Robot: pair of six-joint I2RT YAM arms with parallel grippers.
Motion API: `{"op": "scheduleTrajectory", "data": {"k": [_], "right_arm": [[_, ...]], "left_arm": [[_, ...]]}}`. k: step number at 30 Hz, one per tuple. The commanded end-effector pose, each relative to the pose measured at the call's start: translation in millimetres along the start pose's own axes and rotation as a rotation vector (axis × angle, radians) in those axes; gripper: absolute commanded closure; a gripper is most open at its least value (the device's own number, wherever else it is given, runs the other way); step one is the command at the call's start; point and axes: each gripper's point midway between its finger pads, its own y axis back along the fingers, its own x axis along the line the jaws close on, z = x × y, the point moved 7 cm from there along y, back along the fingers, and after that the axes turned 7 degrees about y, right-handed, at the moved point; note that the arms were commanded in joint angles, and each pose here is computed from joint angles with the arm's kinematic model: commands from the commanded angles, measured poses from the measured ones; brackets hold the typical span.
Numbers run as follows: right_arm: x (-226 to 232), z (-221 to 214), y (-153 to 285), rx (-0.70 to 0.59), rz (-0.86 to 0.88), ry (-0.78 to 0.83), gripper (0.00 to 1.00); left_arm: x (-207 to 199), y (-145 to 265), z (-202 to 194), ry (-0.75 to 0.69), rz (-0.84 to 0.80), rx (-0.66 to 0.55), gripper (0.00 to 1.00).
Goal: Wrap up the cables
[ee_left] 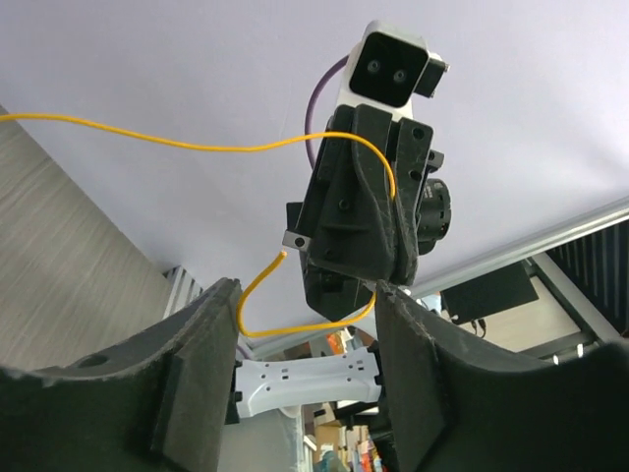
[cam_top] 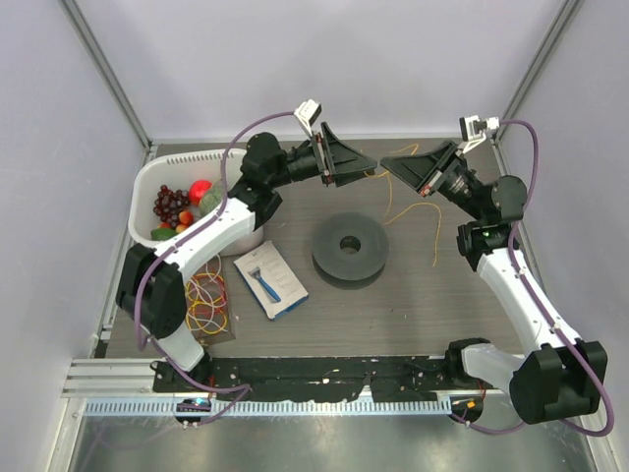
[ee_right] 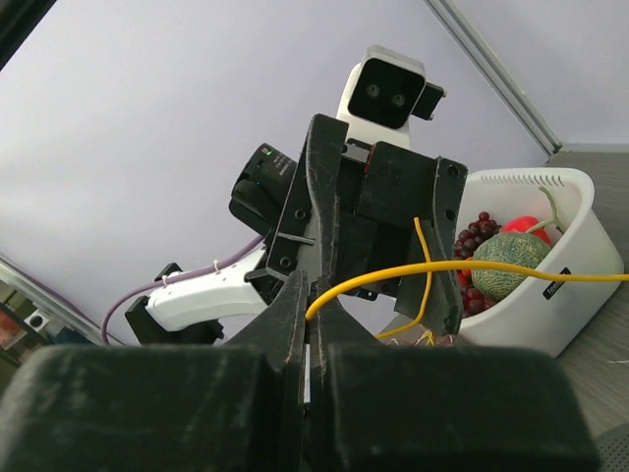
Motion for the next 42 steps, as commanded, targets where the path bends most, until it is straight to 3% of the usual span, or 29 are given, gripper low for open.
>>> {"op": "scheduleTrajectory", "data": {"k": [1, 10, 13, 18, 22, 24, 27, 30, 36, 42], "right_arm": [[17, 4, 0, -0.040, 0.045, 0.093, 0.99], [13, 5, -3, -0.056, 0.034, 0.095, 0.99], [13, 4, -4, -0.055, 0.035, 0.097, 0.99], [9, 2, -3, -0.048, 0.023, 0.094, 0.99], [-3, -5, 0, -0.011, -0.057, 0.103, 0.99], [-14, -10, 3, 0.029, -0.140, 0.119, 0.85], [-33, -19, 11, 0.132, -0.263, 0.220, 0.53], [-52, -31, 32, 0.271, -0.436, 0.239, 0.39], [-92, -38, 117, 0.472, -0.769, 0.310, 0.36], [-125, -59, 171, 0.667, -1.013, 0.208, 0.35]], "left_arm": [[-12, -2, 3, 0.004, -0.058, -0.037, 0.46], [-9, -2, -1, 0.025, -0.052, -0.043, 0.58], [-7, -1, -1, 0.029, -0.048, -0.047, 0.69], [-11, 0, 1, 0.013, -0.054, -0.054, 1.00], [-14, 11, 16, -0.009, -0.016, -0.085, 1.00], [-17, 19, 27, -0.058, 0.008, -0.106, 1.00], [-15, 31, 40, -0.123, 0.092, -0.121, 1.00], [-11, 36, 44, -0.215, 0.163, -0.109, 1.00], [2, 38, 46, -0.274, 0.256, -0.096, 1.00], [17, 36, 48, -0.265, 0.301, -0.076, 1.00]]}}
